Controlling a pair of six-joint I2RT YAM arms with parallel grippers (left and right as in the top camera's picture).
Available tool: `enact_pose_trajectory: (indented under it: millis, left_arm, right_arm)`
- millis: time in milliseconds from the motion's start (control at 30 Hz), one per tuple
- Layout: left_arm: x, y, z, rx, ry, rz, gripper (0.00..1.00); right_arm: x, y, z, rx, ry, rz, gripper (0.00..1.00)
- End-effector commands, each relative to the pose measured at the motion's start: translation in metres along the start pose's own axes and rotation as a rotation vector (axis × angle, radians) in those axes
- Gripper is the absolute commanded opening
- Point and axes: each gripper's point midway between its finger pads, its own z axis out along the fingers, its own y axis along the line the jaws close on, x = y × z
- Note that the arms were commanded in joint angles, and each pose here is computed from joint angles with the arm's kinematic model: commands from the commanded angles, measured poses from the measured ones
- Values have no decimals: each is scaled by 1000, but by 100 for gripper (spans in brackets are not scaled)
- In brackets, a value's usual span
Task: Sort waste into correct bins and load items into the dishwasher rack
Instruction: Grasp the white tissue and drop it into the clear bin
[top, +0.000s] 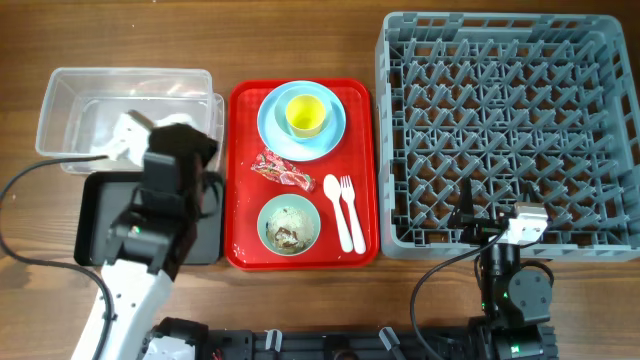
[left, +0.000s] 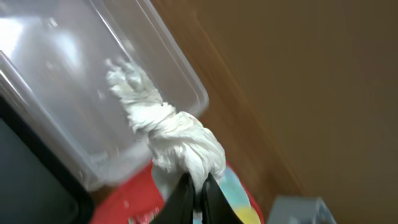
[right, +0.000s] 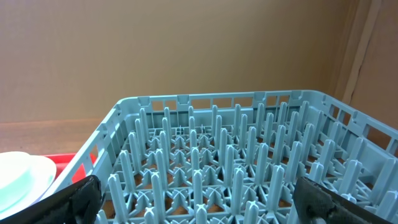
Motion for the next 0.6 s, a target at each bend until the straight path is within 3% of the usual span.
enact_pose_trajectory:
  millis: [0,167,200,233,267,367,500,567]
  left_arm:
    - [-16,21,33,-90,-36,74,9]
    - [-11,44,93,-140,11,121,11]
    - [-9,47,102,-136,23,130,31]
    - [-8,48,110,-125,34,138,64]
    - [-8,46,115,-100,47,154,79]
    - [-11,32,117,-14,67,182,96]
    - [-28,3,99,58,54,179,97]
    - [-28,-19,79,126,100,183,92]
  right_arm:
    - [-2,-2,0,12,-9,14,100]
    - [-2,-2,0,12,-9,14,100]
    - [-2,-2,0,13,-9,14,100]
    - [-2,-2,0,12,-9,14,100]
    - [-2,-2,0,12,-9,14,100]
    - [-2,-2,0,12,-9,14,100]
    - [-2,-2,0,12,-9,14,100]
    - [-2,-2,0,12,-9,14,100]
